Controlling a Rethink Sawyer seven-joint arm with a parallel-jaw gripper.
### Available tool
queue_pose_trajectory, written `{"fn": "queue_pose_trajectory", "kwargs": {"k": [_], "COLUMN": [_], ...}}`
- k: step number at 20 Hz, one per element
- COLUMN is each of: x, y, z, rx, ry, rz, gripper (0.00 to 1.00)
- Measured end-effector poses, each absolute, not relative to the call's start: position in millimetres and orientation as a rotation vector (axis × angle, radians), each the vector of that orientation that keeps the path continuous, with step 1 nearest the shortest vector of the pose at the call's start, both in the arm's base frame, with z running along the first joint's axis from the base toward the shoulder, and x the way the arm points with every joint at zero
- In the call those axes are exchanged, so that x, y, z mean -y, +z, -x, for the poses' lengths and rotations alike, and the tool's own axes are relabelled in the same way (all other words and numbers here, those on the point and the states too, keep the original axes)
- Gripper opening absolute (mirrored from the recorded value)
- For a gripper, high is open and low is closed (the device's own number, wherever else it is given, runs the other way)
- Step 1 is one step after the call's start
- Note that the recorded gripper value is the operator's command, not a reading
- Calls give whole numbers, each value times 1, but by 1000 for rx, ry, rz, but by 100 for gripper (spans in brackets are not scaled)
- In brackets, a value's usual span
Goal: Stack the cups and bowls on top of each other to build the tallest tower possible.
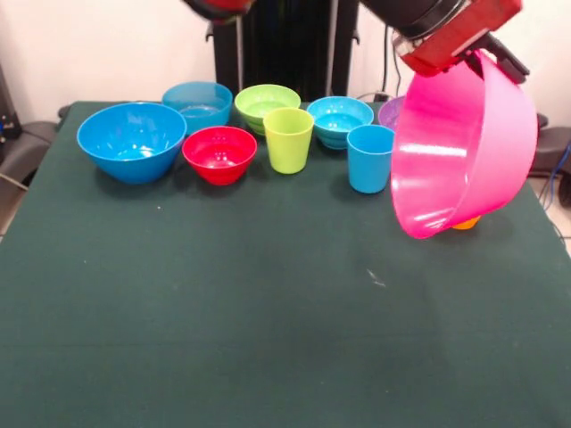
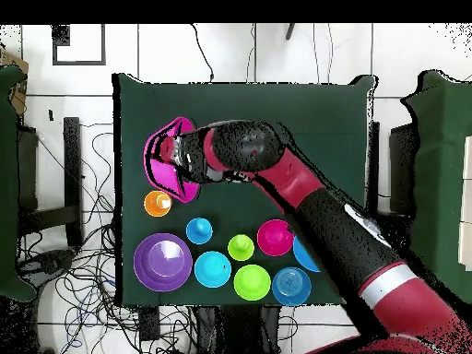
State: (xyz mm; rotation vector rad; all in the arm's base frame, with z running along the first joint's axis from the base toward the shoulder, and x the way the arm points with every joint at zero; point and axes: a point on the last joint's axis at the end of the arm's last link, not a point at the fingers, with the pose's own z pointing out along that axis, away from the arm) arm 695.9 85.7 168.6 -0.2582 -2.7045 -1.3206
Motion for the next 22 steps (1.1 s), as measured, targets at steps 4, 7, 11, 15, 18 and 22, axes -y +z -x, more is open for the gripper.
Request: {"fn": "queue_pose_trajectory", "kwargs": {"k": [4, 7, 11, 15, 18, 22], "x": [-76, -73, -77, -90, -105, -115], "y": [155, 150, 148, 149, 147, 144], "z": [-689, -686, -680, -674, -661, -642], "rx": [2593, 2540, 2437, 2335, 2252, 2149], "ry": [-1451, -1512, -1626, -1723, -1759, -1778], "rz": [299, 313, 308, 251, 159, 39], "gripper": [0, 0, 0, 0, 0, 0]}}
